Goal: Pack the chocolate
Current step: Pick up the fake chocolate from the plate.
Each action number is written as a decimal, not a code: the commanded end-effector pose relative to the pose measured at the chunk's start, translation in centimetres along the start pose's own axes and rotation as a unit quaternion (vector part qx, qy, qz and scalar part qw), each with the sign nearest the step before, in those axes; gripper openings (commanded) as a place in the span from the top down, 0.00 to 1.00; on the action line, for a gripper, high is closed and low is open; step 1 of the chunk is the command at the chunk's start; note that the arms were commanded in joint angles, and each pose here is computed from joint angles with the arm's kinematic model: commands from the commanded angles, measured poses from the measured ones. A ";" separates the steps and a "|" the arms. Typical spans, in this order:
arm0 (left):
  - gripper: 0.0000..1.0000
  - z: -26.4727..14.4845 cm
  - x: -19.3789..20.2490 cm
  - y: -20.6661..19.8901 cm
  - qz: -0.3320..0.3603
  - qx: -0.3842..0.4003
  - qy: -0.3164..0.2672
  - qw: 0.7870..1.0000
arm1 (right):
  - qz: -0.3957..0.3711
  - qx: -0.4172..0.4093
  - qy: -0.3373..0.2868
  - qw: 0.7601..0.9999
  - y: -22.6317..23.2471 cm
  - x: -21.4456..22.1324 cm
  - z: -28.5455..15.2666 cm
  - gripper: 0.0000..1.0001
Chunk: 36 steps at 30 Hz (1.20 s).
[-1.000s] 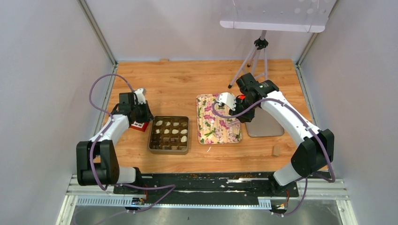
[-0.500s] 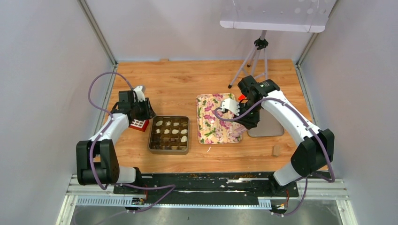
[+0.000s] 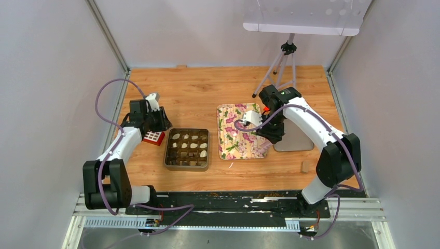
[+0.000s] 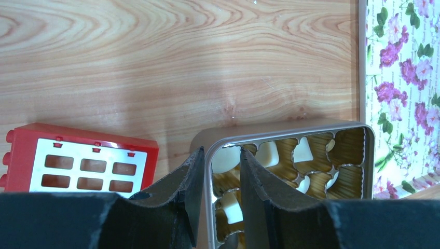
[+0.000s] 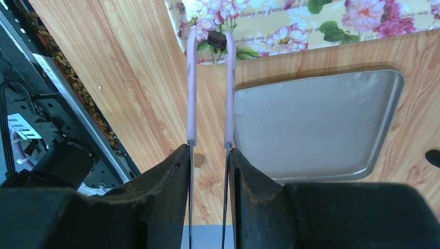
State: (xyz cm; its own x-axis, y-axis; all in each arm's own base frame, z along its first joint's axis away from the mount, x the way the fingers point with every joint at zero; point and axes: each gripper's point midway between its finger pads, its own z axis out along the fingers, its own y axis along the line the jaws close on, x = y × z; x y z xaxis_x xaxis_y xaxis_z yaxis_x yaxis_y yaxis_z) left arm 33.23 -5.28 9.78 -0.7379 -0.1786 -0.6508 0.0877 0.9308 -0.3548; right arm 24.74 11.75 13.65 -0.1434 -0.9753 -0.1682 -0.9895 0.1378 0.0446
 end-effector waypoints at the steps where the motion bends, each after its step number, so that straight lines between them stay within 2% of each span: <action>1: 0.61 -0.8 -2.1 -1.0 0.008 0.012 -0.038 0.999 | -0.010 0.015 -0.003 1.000 -1.1 -0.4 -0.2 0.67; 14: 0.60 -0.7 -1.7 -0.5 0.004 0.002 -0.036 0.999 | -0.009 -0.006 0.017 1.000 -0.9 0.2 1.5 0.71; 18: 0.60 -0.6 -1.2 -0.3 0.001 -0.002 -0.030 1.000 | -0.011 -0.008 0.016 1.000 -1.0 0.1 1.7 0.77; 22: 0.60 -0.7 -1.2 -0.3 0.000 -0.004 -0.031 1.000 | -0.013 -0.001 0.002 1.000 -1.4 -0.7 0.8 0.87; 27: 0.60 -0.7 -1.2 -0.3 0.000 -0.005 -0.031 1.000 | -0.028 0.018 -0.054 0.998 -2.0 -4.1 -2.1 0.91; 32: 0.60 -0.9 -1.5 -0.2 0.002 -0.009 -0.034 0.999 | -0.058 0.007 -0.141 0.988 -1.0 -10.0 -4.3 0.91; 36: 0.59 -1.3 -1.8 0.1 0.000 -0.015 -0.041 0.999 | -0.103 -0.010 -0.178 0.979 0.0 -15.0 -4.5 0.91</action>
State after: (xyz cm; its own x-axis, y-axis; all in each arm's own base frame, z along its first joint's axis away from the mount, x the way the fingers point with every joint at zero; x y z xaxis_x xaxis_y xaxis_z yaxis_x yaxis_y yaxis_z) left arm 33.35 -4.89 10.15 -0.7213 -0.1923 -0.6654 0.0678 0.9365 -0.3441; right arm 28.08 20.24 19.43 -0.0052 -0.9181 -0.3963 -0.9984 0.0272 -0.0500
